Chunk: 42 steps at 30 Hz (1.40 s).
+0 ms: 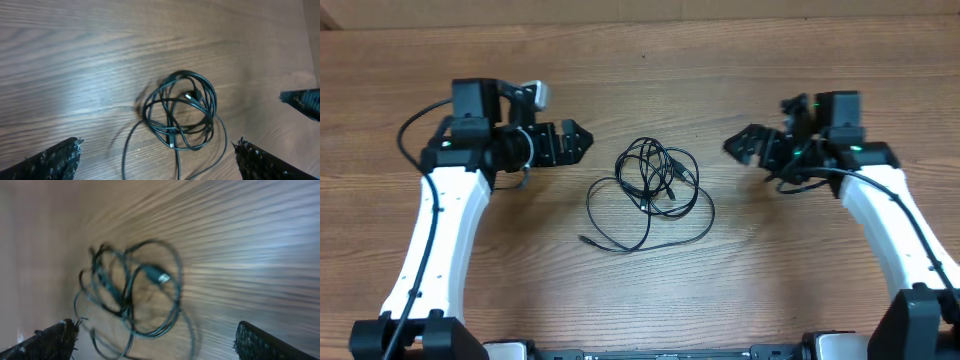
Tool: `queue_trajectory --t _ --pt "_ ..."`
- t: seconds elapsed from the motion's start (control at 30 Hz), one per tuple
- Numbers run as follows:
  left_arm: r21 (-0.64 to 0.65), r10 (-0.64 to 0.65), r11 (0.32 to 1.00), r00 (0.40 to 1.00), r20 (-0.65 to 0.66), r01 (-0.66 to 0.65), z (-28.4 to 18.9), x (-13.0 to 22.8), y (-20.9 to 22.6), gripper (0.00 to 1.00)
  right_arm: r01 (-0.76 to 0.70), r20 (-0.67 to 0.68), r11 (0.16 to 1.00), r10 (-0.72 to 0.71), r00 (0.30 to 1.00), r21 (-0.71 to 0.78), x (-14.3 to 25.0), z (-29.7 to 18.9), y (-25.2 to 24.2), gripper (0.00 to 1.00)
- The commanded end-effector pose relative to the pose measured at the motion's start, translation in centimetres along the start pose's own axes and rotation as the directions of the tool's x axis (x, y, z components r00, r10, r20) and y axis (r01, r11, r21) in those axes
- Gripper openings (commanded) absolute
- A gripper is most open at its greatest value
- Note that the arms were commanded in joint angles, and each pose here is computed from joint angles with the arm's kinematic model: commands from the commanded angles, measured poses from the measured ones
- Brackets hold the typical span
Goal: Untangle cables
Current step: 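Lower the right gripper onto the black cable bundle and grasp it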
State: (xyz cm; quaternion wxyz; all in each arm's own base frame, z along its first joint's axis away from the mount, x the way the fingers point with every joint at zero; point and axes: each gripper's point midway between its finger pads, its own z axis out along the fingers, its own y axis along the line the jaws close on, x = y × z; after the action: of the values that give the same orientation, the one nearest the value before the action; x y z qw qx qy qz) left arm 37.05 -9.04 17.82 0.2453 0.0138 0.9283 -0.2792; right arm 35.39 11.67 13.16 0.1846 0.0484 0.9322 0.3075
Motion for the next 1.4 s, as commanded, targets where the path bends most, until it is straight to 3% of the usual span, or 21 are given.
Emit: queue_trajectory --t 0.0,0.13,0.33,0.57,0.67,0.8,1.17,1.37 --pt "-0.033 0.020 0.999 1.000 -0.019 -0.021 1.1 0.3 -0.1 1.00 0.176 -0.022 0.983 -0.177 0.984 -0.058 0.8 0.8 3.3 1.00" --pt "-0.091 0.008 0.996 1.000 -0.018 -0.010 1.1 0.4 0.8 1.00 0.252 -0.055 0.966 -0.256 0.965 -0.060 2.0 1.7 4.1 1.00" --pt "-0.151 -0.047 0.987 0.999 -0.004 0.046 1.0 0.3 1.8 1.00 0.250 -0.133 0.968 -0.252 0.958 -0.032 3.3 3.6 2.8 1.00" --pt "-0.151 -0.059 0.987 0.998 -0.002 0.058 1.0 0.3 1.8 1.00 -0.108 -0.132 0.985 0.126 0.983 0.135 3.7 4.1 0.4 0.96" --pt "-0.153 -0.059 0.987 0.998 -0.003 0.058 1.0 0.3 1.8 0.99 -0.318 -0.133 0.935 0.339 0.931 0.159 4.4 4.0 0.5 0.96" --pt "-0.207 -0.063 0.976 0.998 0.010 0.064 0.9 0.2 2.7 1.00 -0.492 -0.185 0.863 0.505 0.843 0.115 5.1 4.3 2.2 0.92" --pt "-0.267 -0.070 0.961 0.997 0.022 0.073 0.7 0.1 3.7 1.00 -0.575 -0.272 0.811 0.581 0.767 0.110 6.7 7.7 4.6 0.89" --pt "-0.275 -0.069 0.959 0.997 0.023 0.073 0.6 0.1 3.9 1.00 -0.595 -0.321 0.783 0.619 0.717 0.180 8.6 10.0 3.3 0.89"
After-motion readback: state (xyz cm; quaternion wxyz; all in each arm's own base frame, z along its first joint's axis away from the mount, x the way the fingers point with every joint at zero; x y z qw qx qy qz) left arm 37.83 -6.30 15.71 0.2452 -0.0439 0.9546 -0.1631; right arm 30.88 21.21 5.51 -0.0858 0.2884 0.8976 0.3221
